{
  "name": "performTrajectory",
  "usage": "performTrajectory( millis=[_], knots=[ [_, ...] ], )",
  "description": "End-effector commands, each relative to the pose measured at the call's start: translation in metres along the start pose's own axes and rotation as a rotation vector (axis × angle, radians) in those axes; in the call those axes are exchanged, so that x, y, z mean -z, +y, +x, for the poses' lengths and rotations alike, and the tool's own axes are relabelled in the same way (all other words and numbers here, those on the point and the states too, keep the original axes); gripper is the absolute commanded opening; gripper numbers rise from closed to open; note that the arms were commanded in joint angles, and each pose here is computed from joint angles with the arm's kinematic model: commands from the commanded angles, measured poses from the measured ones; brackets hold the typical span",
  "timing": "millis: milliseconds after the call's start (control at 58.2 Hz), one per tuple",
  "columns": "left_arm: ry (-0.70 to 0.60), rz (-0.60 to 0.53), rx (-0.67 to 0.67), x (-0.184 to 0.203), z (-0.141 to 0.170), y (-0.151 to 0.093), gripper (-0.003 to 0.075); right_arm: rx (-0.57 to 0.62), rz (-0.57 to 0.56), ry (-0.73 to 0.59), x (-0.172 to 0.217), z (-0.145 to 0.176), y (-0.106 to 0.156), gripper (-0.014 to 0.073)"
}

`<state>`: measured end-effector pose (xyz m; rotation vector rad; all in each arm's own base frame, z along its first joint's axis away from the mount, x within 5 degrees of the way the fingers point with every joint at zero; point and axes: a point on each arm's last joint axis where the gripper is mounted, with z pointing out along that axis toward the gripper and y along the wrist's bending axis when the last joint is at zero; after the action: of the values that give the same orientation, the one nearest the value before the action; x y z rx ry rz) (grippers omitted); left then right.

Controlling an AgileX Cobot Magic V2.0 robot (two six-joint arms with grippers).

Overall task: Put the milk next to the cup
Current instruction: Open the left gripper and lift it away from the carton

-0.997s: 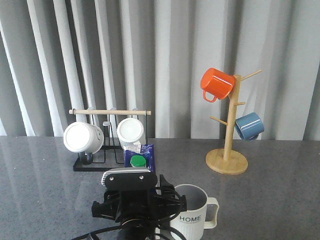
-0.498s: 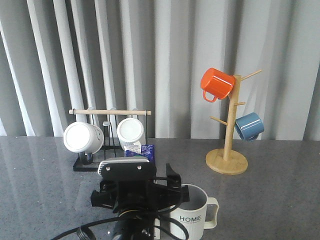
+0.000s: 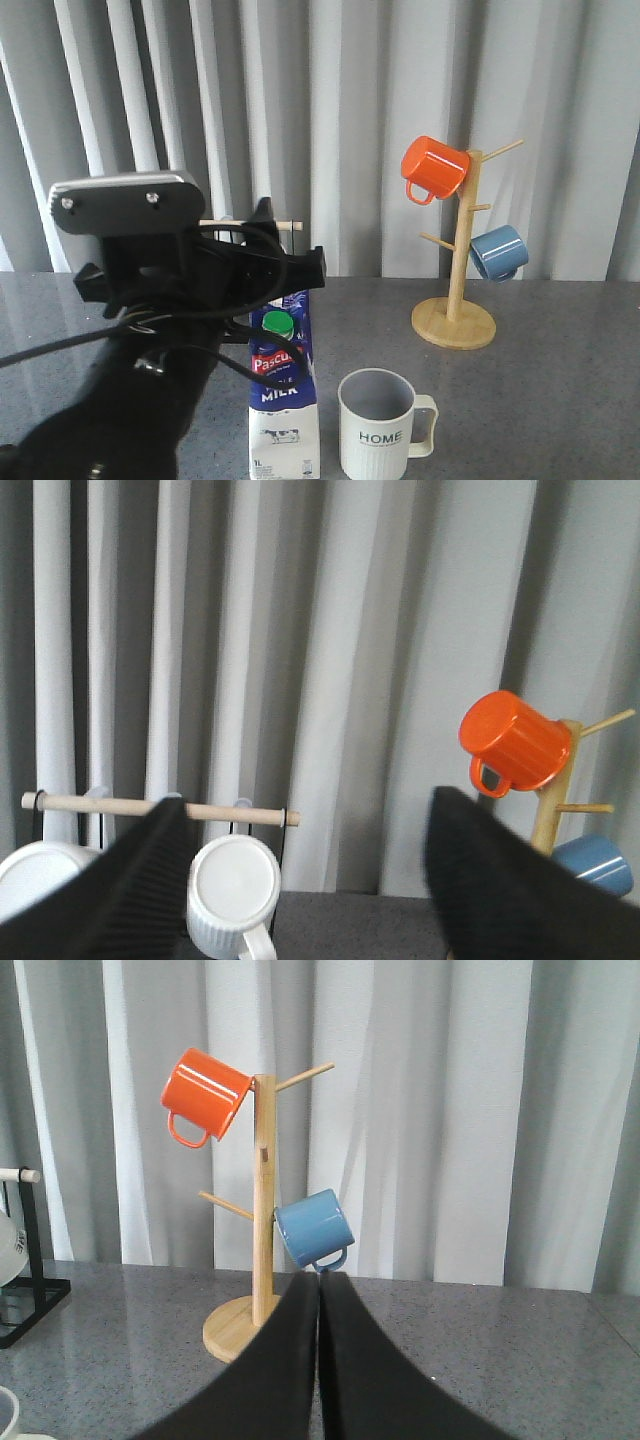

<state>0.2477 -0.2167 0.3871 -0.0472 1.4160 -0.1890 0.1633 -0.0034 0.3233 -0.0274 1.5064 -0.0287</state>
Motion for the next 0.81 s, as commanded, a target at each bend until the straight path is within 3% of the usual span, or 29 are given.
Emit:
performTrajectory(
  millis=[0, 17, 258, 464, 687, 790],
  knots=[
    [-0.070, 0.052, 0.001, 0.013, -0.042, 0.008, 0.0069, 0.015, -0.005, -0.102, 0.000, -0.016, 0.000, -0.0010],
    [-0.066, 0.060, 0.013, 0.014, -0.045, 0.009, -0.0014, 0.015, -0.005, -0.102, 0.000, -0.016, 0.000, -0.0010],
    [-0.113, 0.067, 0.085, 0.029, -0.075, 0.026, -0.0008, 0.015, -0.005, -0.102, 0.000, -0.016, 0.000, -0.0010],
    [-0.109, 0.080, 0.104, 0.030, -0.076, 0.025, -0.0008, 0.015, -0.005, -0.102, 0.000, -0.016, 0.000, -0.0010],
    [-0.085, 0.424, 0.262, 0.037, -0.091, -0.005, -0.0008, 0.015, -0.005, -0.102, 0.000, -0.016, 0.000, -0.0010],
    [-0.020, 0.630, 0.185, 0.046, -0.086, -0.022, -0.0008, 0.015, -0.005, -0.102, 0.000, -0.016, 0.000, -0.0010]
  ],
)
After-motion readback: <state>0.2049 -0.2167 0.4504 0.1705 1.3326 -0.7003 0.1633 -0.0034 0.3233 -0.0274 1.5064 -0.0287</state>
